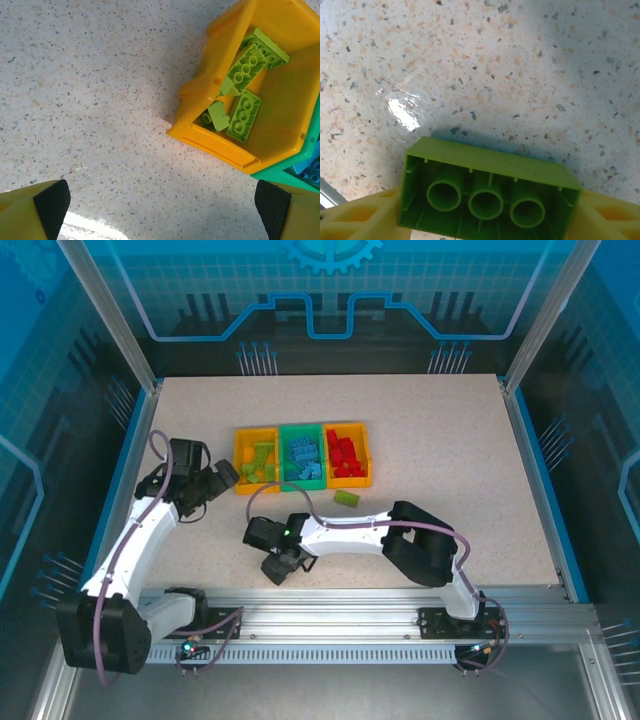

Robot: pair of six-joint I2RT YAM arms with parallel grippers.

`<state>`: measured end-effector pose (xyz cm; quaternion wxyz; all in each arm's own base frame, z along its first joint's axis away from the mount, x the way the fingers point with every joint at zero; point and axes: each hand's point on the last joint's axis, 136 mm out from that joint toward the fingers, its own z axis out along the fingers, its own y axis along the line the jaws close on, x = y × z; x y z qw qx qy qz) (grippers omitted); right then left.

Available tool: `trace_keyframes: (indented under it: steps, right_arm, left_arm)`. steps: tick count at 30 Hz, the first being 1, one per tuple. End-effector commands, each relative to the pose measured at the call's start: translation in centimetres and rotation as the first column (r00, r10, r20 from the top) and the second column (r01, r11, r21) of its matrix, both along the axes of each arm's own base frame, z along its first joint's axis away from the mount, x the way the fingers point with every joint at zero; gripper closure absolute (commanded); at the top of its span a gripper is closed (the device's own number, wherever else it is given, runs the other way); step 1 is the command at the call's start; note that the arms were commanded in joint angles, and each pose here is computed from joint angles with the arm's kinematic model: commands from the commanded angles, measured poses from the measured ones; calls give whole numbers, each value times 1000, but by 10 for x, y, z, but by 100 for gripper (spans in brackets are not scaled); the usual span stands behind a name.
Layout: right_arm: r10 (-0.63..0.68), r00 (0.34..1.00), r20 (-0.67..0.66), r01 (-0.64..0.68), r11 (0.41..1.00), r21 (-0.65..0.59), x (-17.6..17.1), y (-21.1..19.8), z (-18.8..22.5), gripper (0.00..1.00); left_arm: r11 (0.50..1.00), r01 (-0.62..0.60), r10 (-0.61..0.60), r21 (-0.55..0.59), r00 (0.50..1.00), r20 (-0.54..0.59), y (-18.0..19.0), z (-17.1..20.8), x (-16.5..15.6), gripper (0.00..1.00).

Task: Sort the legos into containers by color

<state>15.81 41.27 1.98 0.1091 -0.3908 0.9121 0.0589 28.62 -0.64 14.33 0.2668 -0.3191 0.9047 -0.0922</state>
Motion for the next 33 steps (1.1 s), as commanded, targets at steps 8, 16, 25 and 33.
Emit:
trace_keyframes:
  steps: [8,16,25,33]
  right_arm:
    - [-45,997,67,36,991,130,49,7,68,38]
    - [-164,985,49,140,936,323,144,14,118,36]
    - [-222,975,31,195,909,369,212,36,120,36]
    - [-244,969,25,220,909,354,241,53,94,27]
  left_arm:
    - [999,1,0,38,999,-46,8,-17,-28,1]
    - [1000,-1,0,-27,999,-44,-1,-37,-45,1]
    - [998,-4,2,-61,999,-44,-6,-49,-59,1]
    - [996,-2,-2,-84,999,-50,-10,-54,-62,1]
